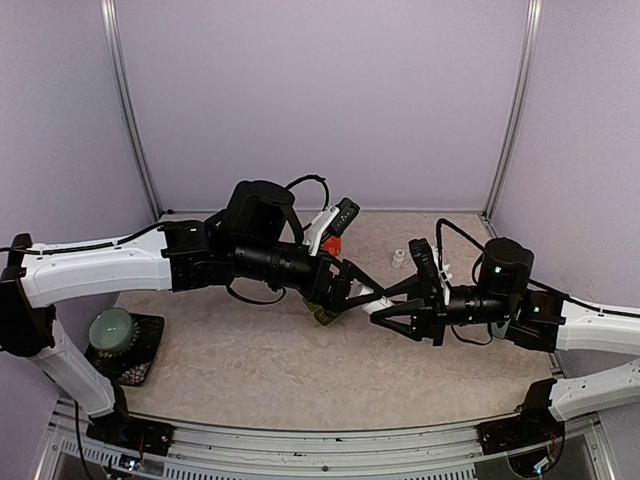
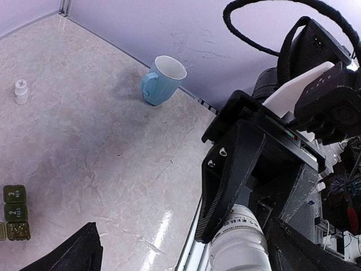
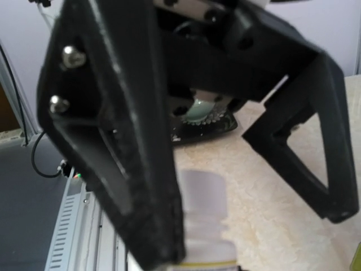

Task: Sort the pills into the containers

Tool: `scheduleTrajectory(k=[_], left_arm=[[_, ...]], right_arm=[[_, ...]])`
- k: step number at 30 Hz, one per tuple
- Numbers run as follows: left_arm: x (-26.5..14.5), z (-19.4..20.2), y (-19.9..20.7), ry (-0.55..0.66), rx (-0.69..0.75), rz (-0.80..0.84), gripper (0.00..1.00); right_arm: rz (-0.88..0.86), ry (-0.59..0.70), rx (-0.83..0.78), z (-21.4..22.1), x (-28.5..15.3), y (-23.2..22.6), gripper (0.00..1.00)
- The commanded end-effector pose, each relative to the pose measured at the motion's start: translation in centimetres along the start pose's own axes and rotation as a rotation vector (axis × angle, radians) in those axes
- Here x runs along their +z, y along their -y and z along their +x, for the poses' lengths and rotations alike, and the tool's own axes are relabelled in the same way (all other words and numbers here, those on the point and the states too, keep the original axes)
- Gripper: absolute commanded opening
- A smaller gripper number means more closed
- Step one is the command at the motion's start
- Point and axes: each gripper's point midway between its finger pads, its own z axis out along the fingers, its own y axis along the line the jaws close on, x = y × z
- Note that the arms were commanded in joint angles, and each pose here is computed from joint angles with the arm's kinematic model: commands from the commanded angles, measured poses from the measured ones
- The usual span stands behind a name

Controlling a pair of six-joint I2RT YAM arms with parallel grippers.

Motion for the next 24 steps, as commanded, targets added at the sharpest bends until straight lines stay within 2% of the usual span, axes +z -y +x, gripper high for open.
scheduleTrajectory(k=[1, 9, 15, 18, 24], left_arm=[[-0.6, 0.1, -0.1, 0.017, -0.027, 0.011, 0.99], [-0.8, 1.3, 0.5, 0.014, -0.055, 0.098, 0.99], [-0.9, 1.9, 0.4, -0.008, -0.051, 0.093, 0.99], [-1.9, 1.1, 0.7, 0.012, -0.03, 0.092, 0.98], [-3.8, -3.3, 1.8, 0.105, 0.014, 0.077, 0.99]], right_arm=[[0.016, 0.077, -0.058, -2.3, -1.0, -0.6, 0.03], [0.084, 0.215, -0.101, -4.7, -3.3, -0.8, 0.0], [0.1, 0.259, -0.108, -5.4, -4.2, -0.8, 0.0], [0.108, 0.239, -0.106, -5.1, -4.0, -0.5, 0.0], [0.097, 0.132, -0.063, -2.1, -1.8, 0.7, 0.0]])
